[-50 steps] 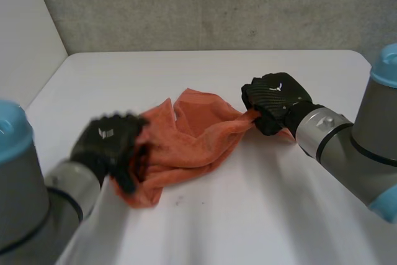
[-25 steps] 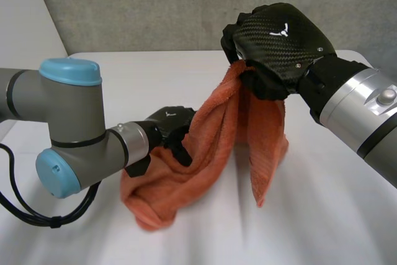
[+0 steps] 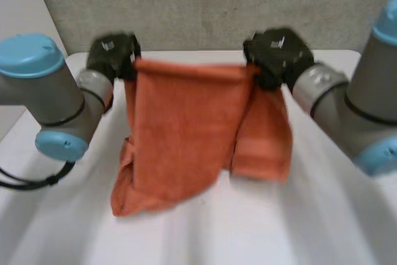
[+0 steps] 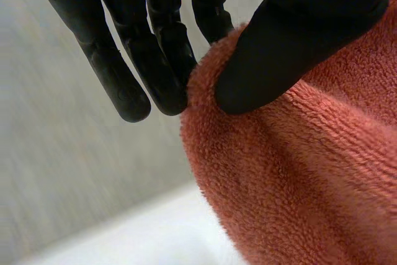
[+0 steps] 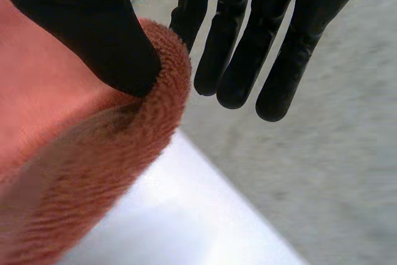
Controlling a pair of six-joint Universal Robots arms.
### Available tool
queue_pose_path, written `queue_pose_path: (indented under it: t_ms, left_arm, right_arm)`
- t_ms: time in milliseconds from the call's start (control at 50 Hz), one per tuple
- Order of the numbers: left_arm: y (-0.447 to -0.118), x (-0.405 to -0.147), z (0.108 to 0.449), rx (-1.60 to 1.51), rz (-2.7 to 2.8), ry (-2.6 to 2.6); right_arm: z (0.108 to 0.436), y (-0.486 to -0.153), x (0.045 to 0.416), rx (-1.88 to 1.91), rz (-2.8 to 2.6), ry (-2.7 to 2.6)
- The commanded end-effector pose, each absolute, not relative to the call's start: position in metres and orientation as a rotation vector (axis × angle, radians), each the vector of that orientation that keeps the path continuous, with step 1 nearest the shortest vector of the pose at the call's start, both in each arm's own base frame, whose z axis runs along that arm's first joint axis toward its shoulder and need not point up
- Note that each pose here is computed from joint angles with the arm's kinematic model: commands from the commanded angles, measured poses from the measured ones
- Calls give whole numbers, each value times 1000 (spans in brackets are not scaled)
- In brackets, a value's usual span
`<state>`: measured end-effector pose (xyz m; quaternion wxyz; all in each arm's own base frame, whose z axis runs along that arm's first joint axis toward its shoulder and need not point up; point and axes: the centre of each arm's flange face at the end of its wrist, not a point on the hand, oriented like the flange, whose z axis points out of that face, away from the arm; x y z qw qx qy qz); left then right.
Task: Fold the laundry
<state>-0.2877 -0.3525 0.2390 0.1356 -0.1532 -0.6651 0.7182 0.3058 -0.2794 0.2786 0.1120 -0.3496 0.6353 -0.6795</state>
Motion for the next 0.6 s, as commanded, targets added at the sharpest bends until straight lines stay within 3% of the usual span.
queue_pose_path:
  t_ms: [20,40,120,200,280,360,400,420,460,480,500,520,560,600]
  left_arm:
    - [-350,-274,369,-116,2567,-1280]
    - [-342,-268,392,-55,2622,-1159]
    - [-329,-262,417,3,2668,-1015]
    - [-323,-259,398,-15,2648,-1096]
    - [-321,-258,365,-55,2602,-1244]
    - [-312,-254,302,-129,2483,-1536]
    - [-307,-252,281,-154,2435,-1632]
    - [-302,-249,262,-174,2388,-1717]
    - [-297,-247,245,-199,2340,-1798]
    - [-294,-245,226,-218,2288,-1883]
    - [-294,-245,226,-218,2287,-1884]
    - [-290,-244,205,-246,2222,-1974]
    - [-288,-244,187,-273,2157,-2055]
    - [-285,-243,171,-297,2090,-2138]
  right_arm:
    - [392,-316,315,-712,-2562,1441]
    - [393,-316,315,-712,-2563,1439]
    - [432,-303,310,-548,-2699,1136]
    - [436,-289,303,-550,-2708,1088]
    - [398,-284,304,-660,-2610,1226]
    - [358,-280,305,-774,-2464,1415]
    - [316,-275,304,-885,-2294,1630]
    - [316,-275,304,-886,-2293,1631]
    - [265,-272,302,-1006,-2108,1838]
    - [264,-272,302,-1007,-2107,1839]
    - [239,-270,301,-1068,-2020,1925]
    - [239,-270,301,-1069,-2019,1926]
    - [197,-266,297,-1157,-1872,2053]
    - [179,-266,295,-1175,-1815,2099]
